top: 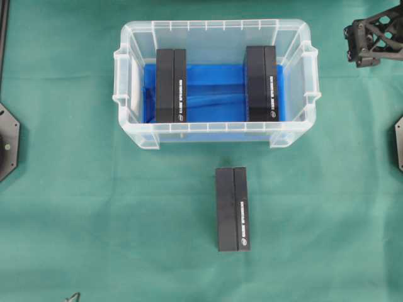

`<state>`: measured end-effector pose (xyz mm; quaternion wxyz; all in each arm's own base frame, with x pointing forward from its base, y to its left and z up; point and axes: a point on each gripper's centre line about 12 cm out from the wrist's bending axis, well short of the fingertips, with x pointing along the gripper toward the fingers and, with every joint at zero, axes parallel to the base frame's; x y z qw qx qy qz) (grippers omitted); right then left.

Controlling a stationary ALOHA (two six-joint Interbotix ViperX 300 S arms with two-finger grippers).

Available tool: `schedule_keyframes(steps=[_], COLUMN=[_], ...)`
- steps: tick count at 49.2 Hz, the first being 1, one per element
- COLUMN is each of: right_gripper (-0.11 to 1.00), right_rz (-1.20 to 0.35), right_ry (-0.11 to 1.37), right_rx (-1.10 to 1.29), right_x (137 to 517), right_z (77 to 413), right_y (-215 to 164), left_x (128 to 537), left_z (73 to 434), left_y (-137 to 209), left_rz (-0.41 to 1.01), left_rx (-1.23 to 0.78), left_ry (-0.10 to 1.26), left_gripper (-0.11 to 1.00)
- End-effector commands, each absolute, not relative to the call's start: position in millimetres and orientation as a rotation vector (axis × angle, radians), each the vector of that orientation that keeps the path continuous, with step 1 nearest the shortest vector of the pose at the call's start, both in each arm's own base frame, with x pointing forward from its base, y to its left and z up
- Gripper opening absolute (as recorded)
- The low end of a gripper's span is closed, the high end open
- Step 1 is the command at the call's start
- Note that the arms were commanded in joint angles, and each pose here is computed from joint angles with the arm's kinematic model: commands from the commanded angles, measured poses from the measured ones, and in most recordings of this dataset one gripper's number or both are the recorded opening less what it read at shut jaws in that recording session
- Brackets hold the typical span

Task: Take the box out of the case with the right arm.
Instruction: 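Withdraw the right gripper up and to the right, then move the right gripper over the left black box in the bin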

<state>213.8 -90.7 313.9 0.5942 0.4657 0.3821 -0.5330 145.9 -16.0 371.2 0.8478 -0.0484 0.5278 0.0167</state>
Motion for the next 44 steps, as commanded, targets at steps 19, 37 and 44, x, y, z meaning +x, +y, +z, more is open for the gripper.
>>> schedule_keyframes(steps=[19,37,44], right_gripper=[0.86,0.86,0.86], right_rz=[-1.231,-1.175,-1.13], right_ry=[0.871,0.791,0.792], right_rx=[1.086,1.139,1.129], right_x=[215,235,267], right_z=[318,325,328], right_y=[-91,-91,-88], left_x=[147,149,148], left_z=[375,374,375], left_y=[-15,-16,-16], left_rz=[0.038,0.039,0.039], left_rx=[-0.102,-0.101,-0.101], left_ry=[1.101,1.109,1.106], left_gripper=[0.02,0.02,0.02])
